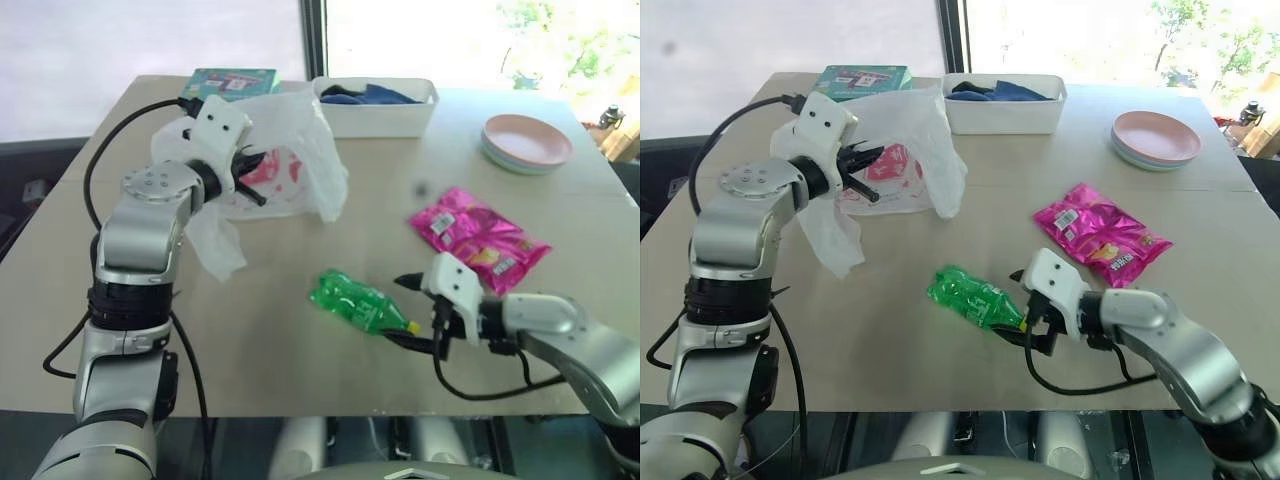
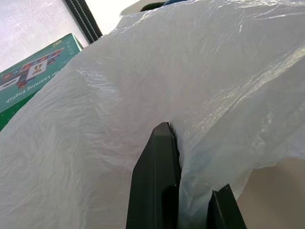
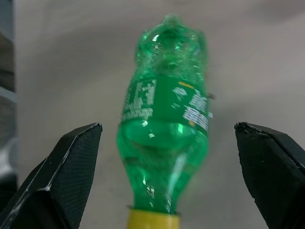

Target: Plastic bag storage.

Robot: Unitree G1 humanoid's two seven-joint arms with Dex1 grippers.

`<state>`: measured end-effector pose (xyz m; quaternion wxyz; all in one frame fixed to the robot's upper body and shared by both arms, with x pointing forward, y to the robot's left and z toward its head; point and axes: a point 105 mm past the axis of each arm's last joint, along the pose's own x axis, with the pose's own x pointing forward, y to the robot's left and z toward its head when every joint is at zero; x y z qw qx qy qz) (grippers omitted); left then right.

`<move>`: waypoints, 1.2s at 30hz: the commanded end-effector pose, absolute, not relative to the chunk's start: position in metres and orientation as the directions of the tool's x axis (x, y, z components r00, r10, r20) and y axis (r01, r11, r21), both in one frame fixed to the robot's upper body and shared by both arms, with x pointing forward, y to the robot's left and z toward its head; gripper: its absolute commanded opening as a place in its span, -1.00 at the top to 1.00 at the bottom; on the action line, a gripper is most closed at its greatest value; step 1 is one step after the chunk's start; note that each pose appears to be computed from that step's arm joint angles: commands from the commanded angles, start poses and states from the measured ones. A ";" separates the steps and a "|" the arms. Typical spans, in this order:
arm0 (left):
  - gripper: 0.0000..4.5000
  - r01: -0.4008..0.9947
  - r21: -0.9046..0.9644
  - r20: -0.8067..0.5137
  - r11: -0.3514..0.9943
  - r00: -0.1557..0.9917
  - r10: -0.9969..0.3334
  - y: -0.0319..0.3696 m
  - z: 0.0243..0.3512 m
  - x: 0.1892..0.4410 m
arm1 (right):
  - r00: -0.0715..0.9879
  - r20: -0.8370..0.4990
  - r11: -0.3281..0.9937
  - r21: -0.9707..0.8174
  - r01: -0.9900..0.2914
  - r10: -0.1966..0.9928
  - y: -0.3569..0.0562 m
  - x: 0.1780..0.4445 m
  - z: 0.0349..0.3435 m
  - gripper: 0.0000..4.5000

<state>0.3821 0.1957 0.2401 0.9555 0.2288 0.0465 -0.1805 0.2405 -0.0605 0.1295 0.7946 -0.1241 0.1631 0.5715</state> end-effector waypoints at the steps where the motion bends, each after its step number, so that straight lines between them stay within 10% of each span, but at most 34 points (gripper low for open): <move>1: 0.99 0.349 0.446 -0.127 0.824 0.936 -0.328 0.189 0.259 0.374 | 0.299 -0.505 0.333 -0.023 -0.943 0.810 -0.055 0.257 0.121 -1.00; 8: 0.99 0.364 0.450 -0.190 0.815 0.931 -0.311 0.182 0.259 0.366 | 0.214 -0.589 0.323 0.084 -0.943 0.779 -0.036 0.263 0.100 -1.00; 13: 1.00 0.392 0.452 -0.239 0.801 0.919 -0.314 0.181 0.260 0.364 | 0.286 -0.623 0.356 -0.013 -0.934 0.728 -0.047 0.280 0.101 -0.50; 27: 1.00 0.653 0.249 -0.342 0.715 0.750 -0.566 0.122 0.279 0.352 | 0.265 -0.364 0.366 0.244 -0.898 0.893 -0.030 0.276 0.186 -0.47; 36: 1.00 0.704 0.251 -0.341 0.665 0.707 -0.620 0.111 0.279 0.352 | 0.319 -0.333 0.425 0.317 -0.848 0.887 -0.016 0.290 0.190 -0.47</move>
